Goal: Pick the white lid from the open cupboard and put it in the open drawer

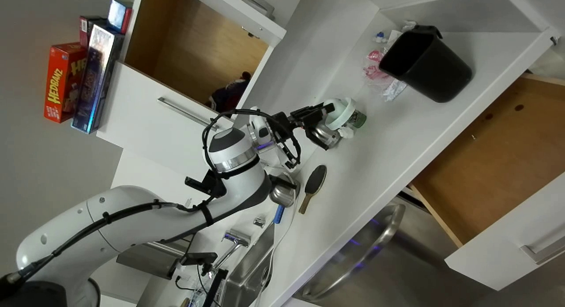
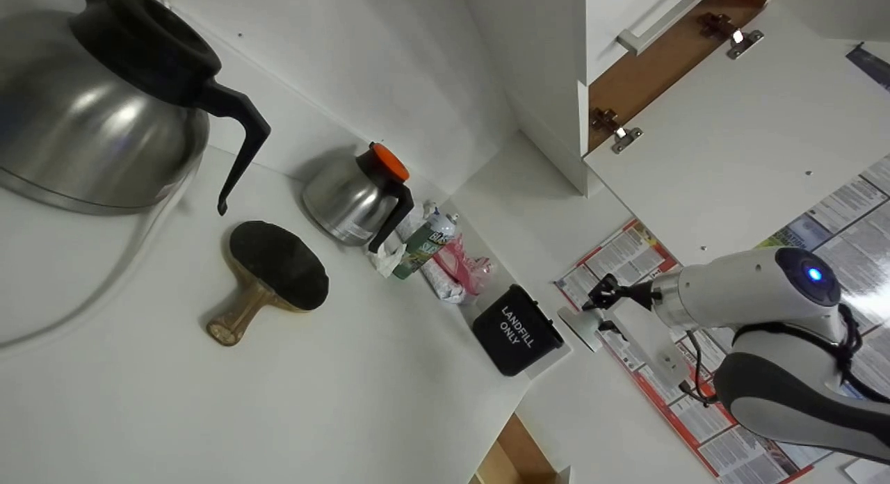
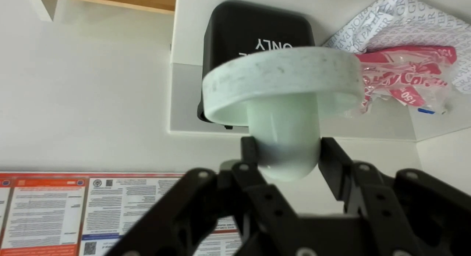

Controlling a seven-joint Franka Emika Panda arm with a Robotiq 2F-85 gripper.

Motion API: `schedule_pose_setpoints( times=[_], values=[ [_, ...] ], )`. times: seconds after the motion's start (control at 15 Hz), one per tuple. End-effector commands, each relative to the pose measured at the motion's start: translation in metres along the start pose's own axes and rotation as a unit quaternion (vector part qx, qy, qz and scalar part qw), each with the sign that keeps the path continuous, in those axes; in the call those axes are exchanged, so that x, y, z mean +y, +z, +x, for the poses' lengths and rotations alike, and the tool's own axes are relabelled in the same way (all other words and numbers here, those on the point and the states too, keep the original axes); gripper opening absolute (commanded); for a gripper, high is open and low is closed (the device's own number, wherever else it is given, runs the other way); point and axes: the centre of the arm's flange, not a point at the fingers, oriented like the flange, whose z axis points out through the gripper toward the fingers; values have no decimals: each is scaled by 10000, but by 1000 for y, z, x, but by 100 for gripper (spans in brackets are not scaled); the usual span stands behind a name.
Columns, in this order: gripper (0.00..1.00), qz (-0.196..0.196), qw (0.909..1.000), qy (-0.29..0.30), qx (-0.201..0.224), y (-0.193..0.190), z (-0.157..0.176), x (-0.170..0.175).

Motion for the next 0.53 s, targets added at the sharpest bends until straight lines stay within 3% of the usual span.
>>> schedule_pose_setpoints(
  times=[0.0, 0.2, 0.27, 0.47],
  values=[
    [47, -3, 10000, -7, -9, 1, -1, 0],
    [47, -21, 10000, -18, -34, 4, -3, 0],
    [22, -19, 10000, -20, -35, 4, -3, 0],
    [22, -211, 9997, 89, -98, 27, -9, 21]
  ],
)
